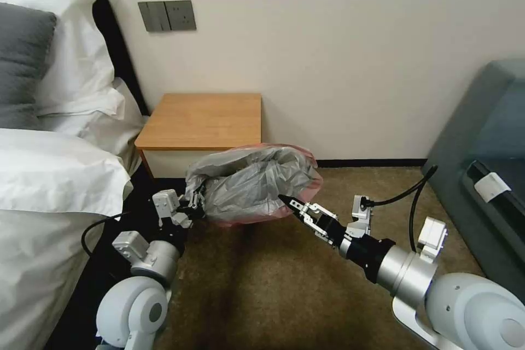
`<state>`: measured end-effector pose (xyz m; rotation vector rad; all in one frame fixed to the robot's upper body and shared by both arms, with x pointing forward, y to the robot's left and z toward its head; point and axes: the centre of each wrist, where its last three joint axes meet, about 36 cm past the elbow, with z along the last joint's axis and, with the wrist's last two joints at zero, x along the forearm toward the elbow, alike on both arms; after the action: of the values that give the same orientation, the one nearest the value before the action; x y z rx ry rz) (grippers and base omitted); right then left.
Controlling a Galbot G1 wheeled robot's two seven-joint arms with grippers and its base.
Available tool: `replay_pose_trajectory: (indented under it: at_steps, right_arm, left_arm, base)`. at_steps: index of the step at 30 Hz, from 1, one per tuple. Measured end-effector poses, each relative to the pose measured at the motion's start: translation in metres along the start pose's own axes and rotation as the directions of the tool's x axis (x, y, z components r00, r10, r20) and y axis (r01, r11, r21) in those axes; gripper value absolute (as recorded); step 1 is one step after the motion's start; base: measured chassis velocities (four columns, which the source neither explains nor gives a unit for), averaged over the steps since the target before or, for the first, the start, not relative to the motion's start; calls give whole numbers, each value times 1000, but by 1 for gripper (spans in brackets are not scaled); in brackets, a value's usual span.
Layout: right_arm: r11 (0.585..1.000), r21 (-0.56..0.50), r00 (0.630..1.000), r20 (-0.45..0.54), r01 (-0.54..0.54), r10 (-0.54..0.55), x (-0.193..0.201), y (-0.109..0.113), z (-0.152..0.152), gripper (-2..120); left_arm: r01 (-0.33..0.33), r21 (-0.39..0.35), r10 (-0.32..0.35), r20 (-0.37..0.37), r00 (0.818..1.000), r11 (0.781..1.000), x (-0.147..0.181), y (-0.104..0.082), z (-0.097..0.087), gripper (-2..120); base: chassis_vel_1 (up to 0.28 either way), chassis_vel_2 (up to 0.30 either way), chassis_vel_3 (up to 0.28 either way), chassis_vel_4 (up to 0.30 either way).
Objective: Pick up the garbage bag from the table and place it over the trash can.
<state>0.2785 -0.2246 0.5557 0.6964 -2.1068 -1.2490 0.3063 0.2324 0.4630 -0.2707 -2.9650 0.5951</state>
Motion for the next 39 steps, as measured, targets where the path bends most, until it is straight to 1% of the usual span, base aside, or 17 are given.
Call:
replay_pose_trajectory:
  at_steps: [3,4,5,8,9,12,13,14,15,26,31,39]
  right_arm:
    - [1000,-1,1000,-1,0,0,0,0,0,38]
    - [1000,-2,1000,-2,-2,2,0,-1,0,35]
    - [1000,-2,1000,-2,-2,2,0,-1,0,35]
    - [1000,-7,1000,-6,-11,10,1,-2,2,20]
    - [1000,-7,1000,-6,-11,10,1,-2,2,20]
    - [1000,-8,1000,-8,-23,23,1,-3,3,7]
    - [1000,-8,1000,-8,-23,23,1,-3,3,7]
    - [1000,-9,1000,-9,-24,24,1,-4,4,3]
    - [1000,-9,1000,-12,-25,25,2,-4,5,1]
    - [999,7,998,-43,-45,45,4,-9,11,1]
    - [998,27,995,-74,-61,63,4,-11,14,0]
    - [997,43,994,-81,-69,72,4,-11,15,0]
  left_arm:
    - [0,-2,0,0,1000,1000,0,-1,1,7]
    - [0,-2,0,-1,1000,1000,0,-2,1,7]
    - [0,-2,0,-1,1000,1000,0,-2,1,7]
    - [-2,-4,2,-2,1000,1000,0,-3,1,7]
    - [-2,-4,2,-2,1000,1000,0,-3,1,7]
    - [-4,-3,4,0,1000,1000,-1,-4,1,7]
    - [-4,-3,4,0,1000,1000,-1,-4,1,7]
    - [-3,-3,3,0,1000,1000,-1,-5,1,7]
    - [-3,-4,3,1,1000,1000,-1,-5,1,7]
    - [14,-3,-14,-3,1000,1000,-4,-5,0,7]
    - [19,8,-19,7,1000,1000,-5,-5,-5,7]
    - [23,10,-23,17,1000,1000,-5,-4,-10,7]
  base:
    - [0,0,0,0]
    - [0,0,0,0]
    - [0,0,0,0]
    - [0,0,0,0]
    - [0,0,0,0]
    - [0,0,0,0]
    - [0,0,0,0]
    - [0,0,0,0]
    - [0,0,0,0]
    - [0,0,0,0]
    - [0,0,0,0]
    - [0,0,0,0]
